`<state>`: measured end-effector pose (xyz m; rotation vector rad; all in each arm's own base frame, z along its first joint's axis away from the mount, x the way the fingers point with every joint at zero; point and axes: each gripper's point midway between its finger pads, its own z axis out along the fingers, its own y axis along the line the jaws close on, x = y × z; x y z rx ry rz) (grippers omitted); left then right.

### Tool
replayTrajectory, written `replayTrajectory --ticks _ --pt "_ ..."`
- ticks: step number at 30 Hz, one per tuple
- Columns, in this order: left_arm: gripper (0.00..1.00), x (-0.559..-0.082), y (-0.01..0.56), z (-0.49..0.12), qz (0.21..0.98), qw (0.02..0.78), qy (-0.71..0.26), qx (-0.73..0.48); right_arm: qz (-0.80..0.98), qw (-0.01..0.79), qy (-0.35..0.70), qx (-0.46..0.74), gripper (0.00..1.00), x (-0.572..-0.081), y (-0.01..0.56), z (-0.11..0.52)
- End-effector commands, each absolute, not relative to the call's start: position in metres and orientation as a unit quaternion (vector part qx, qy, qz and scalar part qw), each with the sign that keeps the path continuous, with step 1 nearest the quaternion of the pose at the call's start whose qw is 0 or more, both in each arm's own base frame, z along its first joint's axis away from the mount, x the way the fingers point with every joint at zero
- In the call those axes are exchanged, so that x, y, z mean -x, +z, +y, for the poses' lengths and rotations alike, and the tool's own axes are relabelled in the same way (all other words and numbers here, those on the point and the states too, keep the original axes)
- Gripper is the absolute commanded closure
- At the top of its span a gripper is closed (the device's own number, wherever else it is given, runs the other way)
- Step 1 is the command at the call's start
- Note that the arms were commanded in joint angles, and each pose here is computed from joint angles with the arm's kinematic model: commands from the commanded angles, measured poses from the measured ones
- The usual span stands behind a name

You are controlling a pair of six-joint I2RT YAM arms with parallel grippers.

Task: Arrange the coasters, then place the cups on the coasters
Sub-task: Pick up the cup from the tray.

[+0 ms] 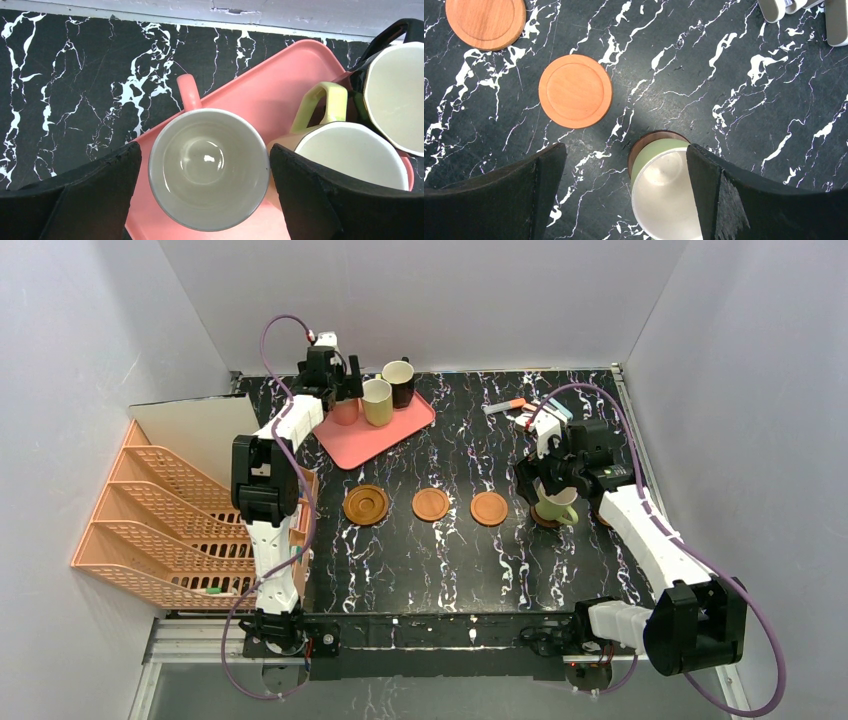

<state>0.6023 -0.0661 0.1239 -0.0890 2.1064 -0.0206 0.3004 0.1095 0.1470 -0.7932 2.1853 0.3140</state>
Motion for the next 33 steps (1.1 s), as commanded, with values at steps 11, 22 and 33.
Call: replayTrajectory --ticks 11,22,33 --pt "0.02 -0.595 0.100 -0.054 0.890 0.453 0.016 0.042 0.852 0.399 0.114 0.319 0.01 -0.306 0.147 0.111" --pt "0.39 -0.567 0.127 -0.046 0.882 0.467 -0.001 0.064 0.854 0.396 0.111 0.319 0.01 -0.306 0.145 0.110" --pt "0.57 -0.535 0.206 -0.052 0.838 0.545 -0.041 0.010 0.853 0.397 0.111 0.321 0.01 -0.306 0.146 0.111"
